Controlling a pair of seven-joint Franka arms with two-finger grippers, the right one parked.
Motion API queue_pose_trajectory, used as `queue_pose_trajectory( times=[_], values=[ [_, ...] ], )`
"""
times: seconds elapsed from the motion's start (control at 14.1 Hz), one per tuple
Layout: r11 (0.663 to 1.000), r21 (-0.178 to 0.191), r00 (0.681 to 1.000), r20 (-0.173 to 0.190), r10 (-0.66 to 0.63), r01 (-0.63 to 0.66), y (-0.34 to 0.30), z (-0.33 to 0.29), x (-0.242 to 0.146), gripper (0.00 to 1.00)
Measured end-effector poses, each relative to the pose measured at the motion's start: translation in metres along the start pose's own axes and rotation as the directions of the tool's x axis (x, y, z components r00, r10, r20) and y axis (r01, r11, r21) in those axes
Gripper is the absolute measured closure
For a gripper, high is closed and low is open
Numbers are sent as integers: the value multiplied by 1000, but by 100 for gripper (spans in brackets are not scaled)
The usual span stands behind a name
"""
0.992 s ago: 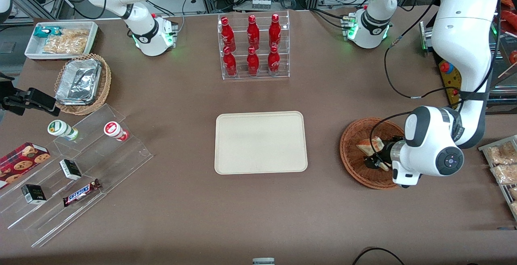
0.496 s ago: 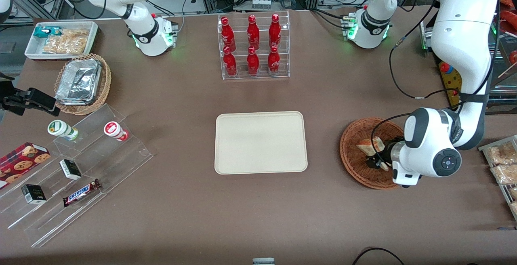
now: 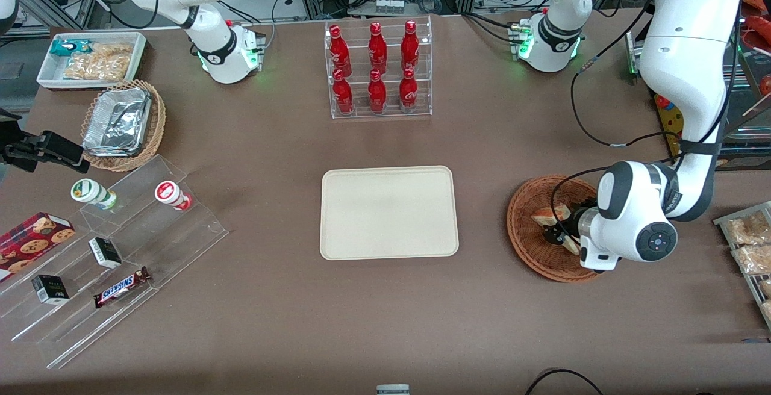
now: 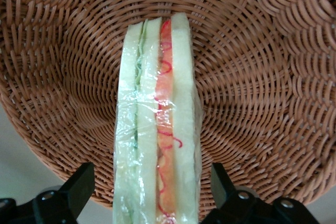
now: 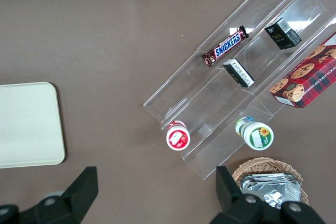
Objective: Place sandwich from basket to tray
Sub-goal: 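Lower the left gripper and close it on the wrapped sandwich, then lift the sandwich and carry it with the left gripper over the cream tray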
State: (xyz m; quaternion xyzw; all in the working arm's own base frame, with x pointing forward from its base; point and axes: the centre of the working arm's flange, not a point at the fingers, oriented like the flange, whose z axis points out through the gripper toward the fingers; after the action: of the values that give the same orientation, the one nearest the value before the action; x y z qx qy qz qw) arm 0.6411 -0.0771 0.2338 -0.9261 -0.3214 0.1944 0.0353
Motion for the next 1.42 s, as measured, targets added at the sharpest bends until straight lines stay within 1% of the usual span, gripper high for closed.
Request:
queue_pose_trajectory(
  times=[0.07, 0.28, 0.43, 0.57, 0.64, 0.78, 0.92, 1.06, 1.28, 1.35, 1.42],
  values=[
    [1000, 0, 1000, -1, -3, 3, -1, 0, 1, 9],
    [1000, 0, 1000, -2, -6, 6, -2, 0, 2, 42],
    [1000, -3, 1000, -5, -6, 6, -2, -2, 2, 61],
    [1000, -6, 1000, -10, -5, 5, -2, -6, 1, 76],
    [1000, -8, 1000, -13, -3, 3, -2, -10, 0, 81],
    [1000, -9, 1000, -25, 13, -14, -3, -20, -4, 82],
    [998, -14, 997, -48, 57, -57, -2, -41, -15, 82],
    [993, -40, 991, -90, 103, -107, 8, -72, -38, 82],
    [971, -83, 965, -156, 211, -226, 55, -114, -103, 82],
    [962, -88, 956, -171, 240, -258, 74, -120, -128, 82],
    [956, -84, 947, -180, 264, -283, 93, -120, -153, 83]
  ],
)
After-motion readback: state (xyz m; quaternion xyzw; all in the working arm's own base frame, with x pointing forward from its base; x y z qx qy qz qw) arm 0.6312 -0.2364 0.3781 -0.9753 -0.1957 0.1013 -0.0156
